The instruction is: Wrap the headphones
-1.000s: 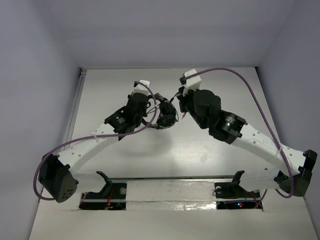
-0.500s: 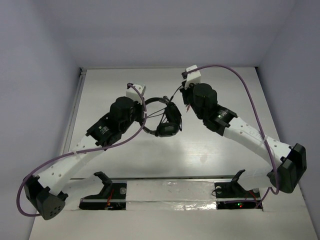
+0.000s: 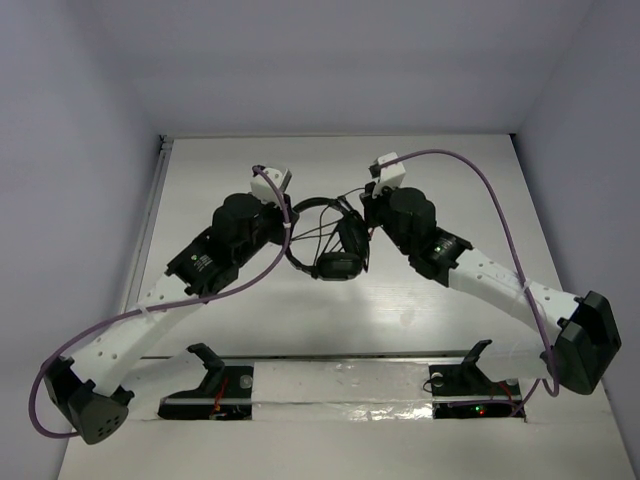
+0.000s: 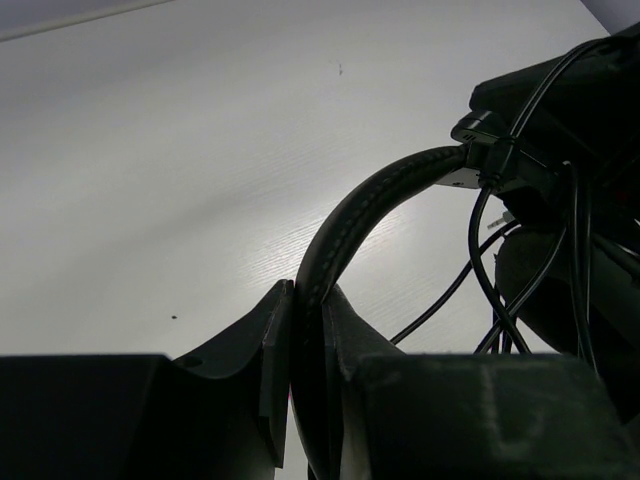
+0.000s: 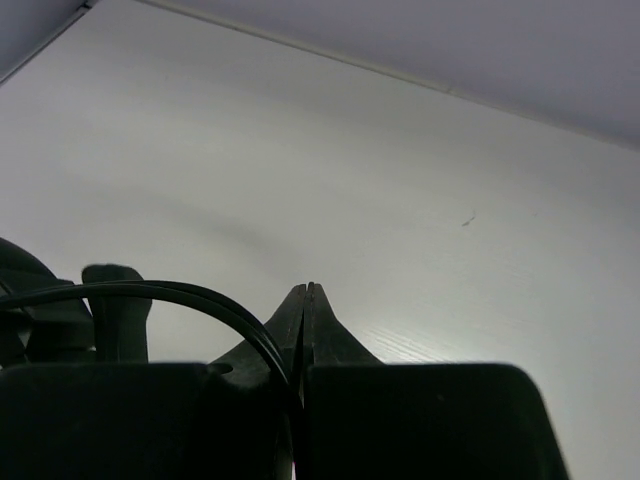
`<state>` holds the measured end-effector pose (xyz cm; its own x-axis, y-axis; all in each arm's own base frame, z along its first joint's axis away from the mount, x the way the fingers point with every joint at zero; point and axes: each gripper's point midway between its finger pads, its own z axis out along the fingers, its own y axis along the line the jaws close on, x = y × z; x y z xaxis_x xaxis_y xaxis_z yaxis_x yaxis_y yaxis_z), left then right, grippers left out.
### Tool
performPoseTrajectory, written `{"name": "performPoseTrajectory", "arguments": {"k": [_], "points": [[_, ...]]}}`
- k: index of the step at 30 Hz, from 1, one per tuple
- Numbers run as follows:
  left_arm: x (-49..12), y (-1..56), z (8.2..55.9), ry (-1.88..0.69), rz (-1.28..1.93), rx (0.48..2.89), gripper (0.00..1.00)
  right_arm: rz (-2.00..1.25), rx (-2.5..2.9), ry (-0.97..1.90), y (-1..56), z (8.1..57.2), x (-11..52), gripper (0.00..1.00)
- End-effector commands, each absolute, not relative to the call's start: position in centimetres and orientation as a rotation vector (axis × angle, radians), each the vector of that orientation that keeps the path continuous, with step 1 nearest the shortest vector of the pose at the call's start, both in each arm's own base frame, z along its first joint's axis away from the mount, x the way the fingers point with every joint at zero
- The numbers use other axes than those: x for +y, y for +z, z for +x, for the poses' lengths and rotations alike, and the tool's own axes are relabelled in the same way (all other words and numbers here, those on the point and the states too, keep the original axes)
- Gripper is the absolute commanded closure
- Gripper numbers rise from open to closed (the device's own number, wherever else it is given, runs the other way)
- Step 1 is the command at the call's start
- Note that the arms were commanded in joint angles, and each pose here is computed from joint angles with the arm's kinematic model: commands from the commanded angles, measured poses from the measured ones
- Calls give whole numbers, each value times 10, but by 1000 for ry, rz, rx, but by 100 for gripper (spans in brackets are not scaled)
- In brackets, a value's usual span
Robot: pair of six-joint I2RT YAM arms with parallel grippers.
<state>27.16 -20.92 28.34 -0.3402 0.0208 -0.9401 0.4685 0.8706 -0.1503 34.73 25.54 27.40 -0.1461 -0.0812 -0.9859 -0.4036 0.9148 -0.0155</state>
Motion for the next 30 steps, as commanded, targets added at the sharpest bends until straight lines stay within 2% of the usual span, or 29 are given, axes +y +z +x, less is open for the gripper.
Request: {"name": "performPoseTrajectory", "arguments": {"k": [1,14,15,16,22,25,30], "points": [[-219,355,280,-622,260,1674,100,-297,1619,427,297,341,261,100],[-217,374,277,-806,310,1621,100,-244,1623,494,278,344,252,98],[-219,380,277,-820,310,1601,100,-251,1625,513,276,343,255,94],[-220,381,277,-830,305,1597,100,-259,1615,542,278,341,260,86],[-224,381,280,-916,200,1570,100,-268,1544,774,290,320,281,64],[-226,377,283,-947,163,1573,100,-260,1536,840,288,312,285,55],[-213,382,290,-915,54,1549,100,-188,1558,860,286,309,277,48]]}}
